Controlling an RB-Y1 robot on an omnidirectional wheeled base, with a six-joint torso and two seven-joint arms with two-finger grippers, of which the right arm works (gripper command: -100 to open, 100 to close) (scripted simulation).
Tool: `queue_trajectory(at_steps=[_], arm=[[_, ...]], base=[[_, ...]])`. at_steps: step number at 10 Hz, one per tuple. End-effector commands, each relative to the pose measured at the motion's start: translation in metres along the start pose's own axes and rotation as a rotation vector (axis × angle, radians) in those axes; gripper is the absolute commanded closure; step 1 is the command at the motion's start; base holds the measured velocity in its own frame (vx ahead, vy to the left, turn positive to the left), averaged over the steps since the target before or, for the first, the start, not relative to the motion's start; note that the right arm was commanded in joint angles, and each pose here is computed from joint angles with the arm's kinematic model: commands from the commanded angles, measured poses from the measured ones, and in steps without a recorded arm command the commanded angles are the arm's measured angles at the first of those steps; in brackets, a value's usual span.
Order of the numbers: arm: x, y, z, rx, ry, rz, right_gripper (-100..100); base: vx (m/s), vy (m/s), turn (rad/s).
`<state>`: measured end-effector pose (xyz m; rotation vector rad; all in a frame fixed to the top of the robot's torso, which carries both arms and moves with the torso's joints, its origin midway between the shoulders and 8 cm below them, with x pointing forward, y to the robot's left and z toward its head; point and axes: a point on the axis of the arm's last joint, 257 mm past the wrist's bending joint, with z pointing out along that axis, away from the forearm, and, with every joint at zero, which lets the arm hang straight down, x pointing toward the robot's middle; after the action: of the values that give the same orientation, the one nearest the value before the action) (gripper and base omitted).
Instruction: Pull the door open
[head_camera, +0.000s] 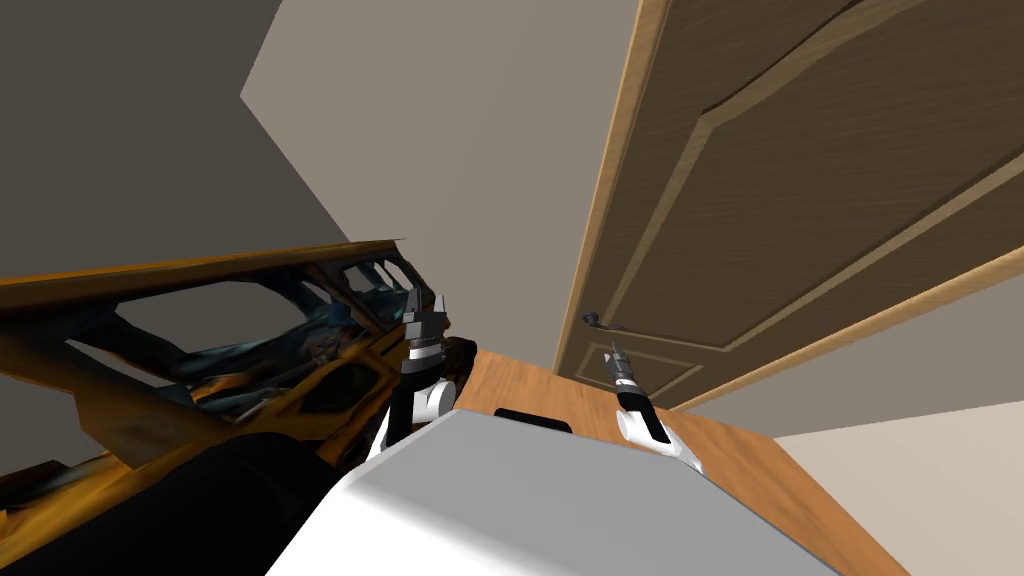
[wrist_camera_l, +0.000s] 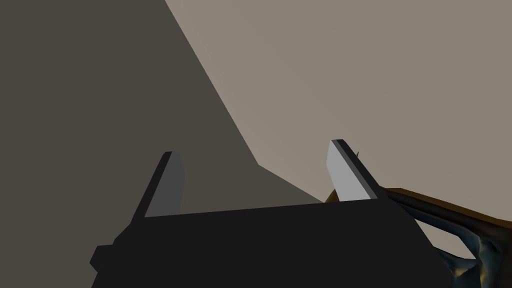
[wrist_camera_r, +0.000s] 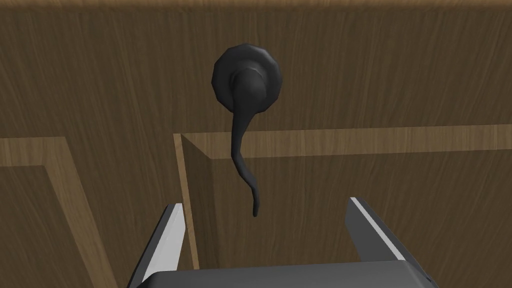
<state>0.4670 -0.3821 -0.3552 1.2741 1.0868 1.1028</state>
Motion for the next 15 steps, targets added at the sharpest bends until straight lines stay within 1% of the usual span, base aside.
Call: queue_trajectory(at_steps=[1, 2, 3, 5, 6, 9, 10, 11, 15], arm=[[0.0, 0.0, 0.0, 0.0, 0.0, 0.0, -100], [-0.017, -0.002, -0.0041, 0.003, -0.019, 0.0, -100], [-0.023, -0.003, -0.0057, 0.004, -0.026, 0.0, -100], [-0.053, -0.004, -0.0138, 0.007, -0.06, 0.001, -100], [-0.06, -0.004, -0.016, 0.007, -0.069, 0.0, -100], [-0.104, -0.003, -0.0295, 0.006, -0.119, -0.001, -100], [-0.097, -0.004, -0.0291, 0.008, -0.108, -0.004, -100], [-0.097, -0.004, -0.0291, 0.008, -0.108, -0.004, 100], [-0.097, -0.004, -0.0291, 0.008, -0.108, -0.004, 100]], base=[[0.04, -0.009, 0.008], [0.119, 0.018, 0.139], [0.181, 0.024, 0.119], [0.198, 0.029, 0.153], [0.17, -0.003, 0.128], [0.206, -0.003, 0.145], [0.102, -0.01, 0.034], [-0.015, 0.0, -0.029], [-0.024, 0.002, 0.0]])
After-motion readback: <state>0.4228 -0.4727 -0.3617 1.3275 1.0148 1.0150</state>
